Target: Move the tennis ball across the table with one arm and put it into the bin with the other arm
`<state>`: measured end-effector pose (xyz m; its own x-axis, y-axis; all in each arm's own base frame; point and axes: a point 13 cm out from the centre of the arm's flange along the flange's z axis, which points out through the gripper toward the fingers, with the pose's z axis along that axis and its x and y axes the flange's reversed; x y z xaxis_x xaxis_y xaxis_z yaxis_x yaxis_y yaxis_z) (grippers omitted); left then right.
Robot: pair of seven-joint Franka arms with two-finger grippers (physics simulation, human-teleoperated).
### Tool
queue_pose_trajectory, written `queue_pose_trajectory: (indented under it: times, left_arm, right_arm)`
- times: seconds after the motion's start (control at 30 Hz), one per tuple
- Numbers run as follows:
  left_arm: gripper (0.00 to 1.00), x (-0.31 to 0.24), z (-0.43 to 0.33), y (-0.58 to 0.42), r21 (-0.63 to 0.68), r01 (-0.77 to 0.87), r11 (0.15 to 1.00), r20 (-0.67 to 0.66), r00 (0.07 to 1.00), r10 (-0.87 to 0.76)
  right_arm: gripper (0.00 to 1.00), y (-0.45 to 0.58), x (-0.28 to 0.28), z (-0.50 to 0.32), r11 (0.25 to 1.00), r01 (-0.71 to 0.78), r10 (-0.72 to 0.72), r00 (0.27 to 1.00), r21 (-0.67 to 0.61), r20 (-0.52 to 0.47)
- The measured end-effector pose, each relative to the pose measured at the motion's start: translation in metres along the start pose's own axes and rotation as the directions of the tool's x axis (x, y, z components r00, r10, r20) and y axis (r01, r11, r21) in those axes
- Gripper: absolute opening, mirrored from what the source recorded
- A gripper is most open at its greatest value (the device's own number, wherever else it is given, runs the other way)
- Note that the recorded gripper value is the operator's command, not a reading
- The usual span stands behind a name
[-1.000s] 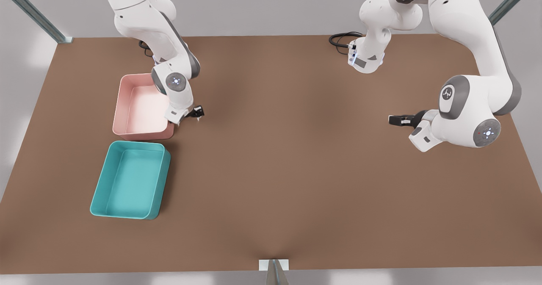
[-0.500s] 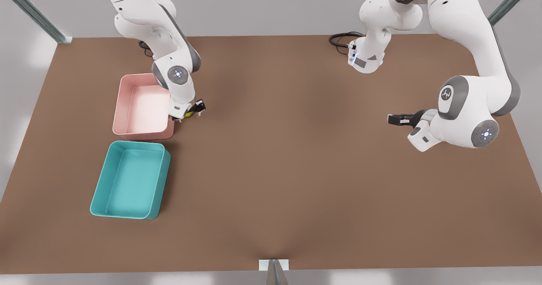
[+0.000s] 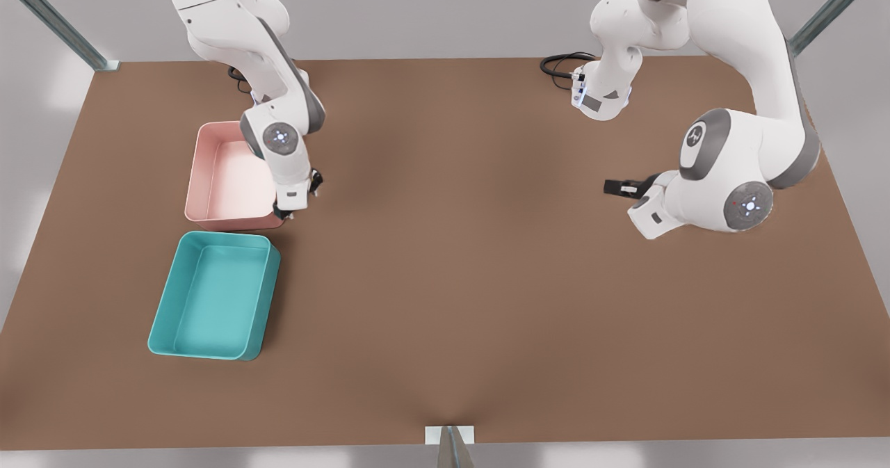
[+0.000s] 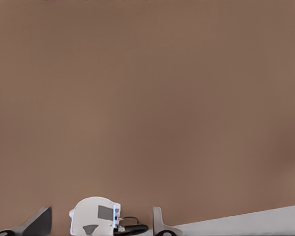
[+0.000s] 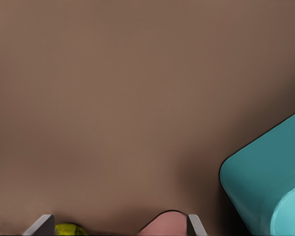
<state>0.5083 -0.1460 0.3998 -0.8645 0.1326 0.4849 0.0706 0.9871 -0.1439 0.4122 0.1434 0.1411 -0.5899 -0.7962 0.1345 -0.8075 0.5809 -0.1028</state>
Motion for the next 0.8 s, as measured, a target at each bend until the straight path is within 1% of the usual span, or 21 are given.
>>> queue_pose_trajectory:
  times: [0.1, 0.3, 0.53, 0.63, 0.73, 0.8]
  left_arm:
    - [1.0, 0.001, -0.019, -0.019, 0.025, -0.018, 1.0, 0.042, 0.999, 0.017]
    - [1.0, -0.017, -0.056, -0.056, 0.052, -0.077, 0.996, 0.148, 0.987, 0.069]
    - [1.0, -0.026, -0.053, -0.069, 0.067, -0.109, 0.992, 0.149, 0.984, 0.098]
    - [1.0, -0.027, -0.051, -0.07, 0.069, -0.113, 0.991, 0.146, 0.984, 0.102]
    - [1.0, -0.028, -0.051, -0.07, 0.07, -0.116, 0.991, 0.146, 0.984, 0.105]
    - [1.0, -0.028, -0.051, -0.07, 0.07, -0.118, 0.991, 0.146, 0.984, 0.107]
  right_arm:
    - [1.0, 0.0, 0.015, 0.009, 0.996, 0.092, -0.092, 0.995, -0.022, -0.033]
    - [1.0, 0.004, 0.045, 0.027, 0.968, 0.236, -0.242, 0.967, -0.081, -0.082]
    - [1.0, 0.008, 0.059, 0.04, 0.935, 0.323, -0.337, 0.938, -0.145, -0.08]
    - [1.0, 0.011, 0.061, 0.045, 0.924, 0.34, -0.356, 0.932, -0.173, -0.071]
    - [1.0, 0.019, 0.054, 0.047, 0.912, 0.361, -0.377, 0.925, -0.194, -0.051]
    - [1.0, 0.034, 0.042, 0.045, 0.891, 0.408, -0.423, 0.905, -0.197, -0.037]
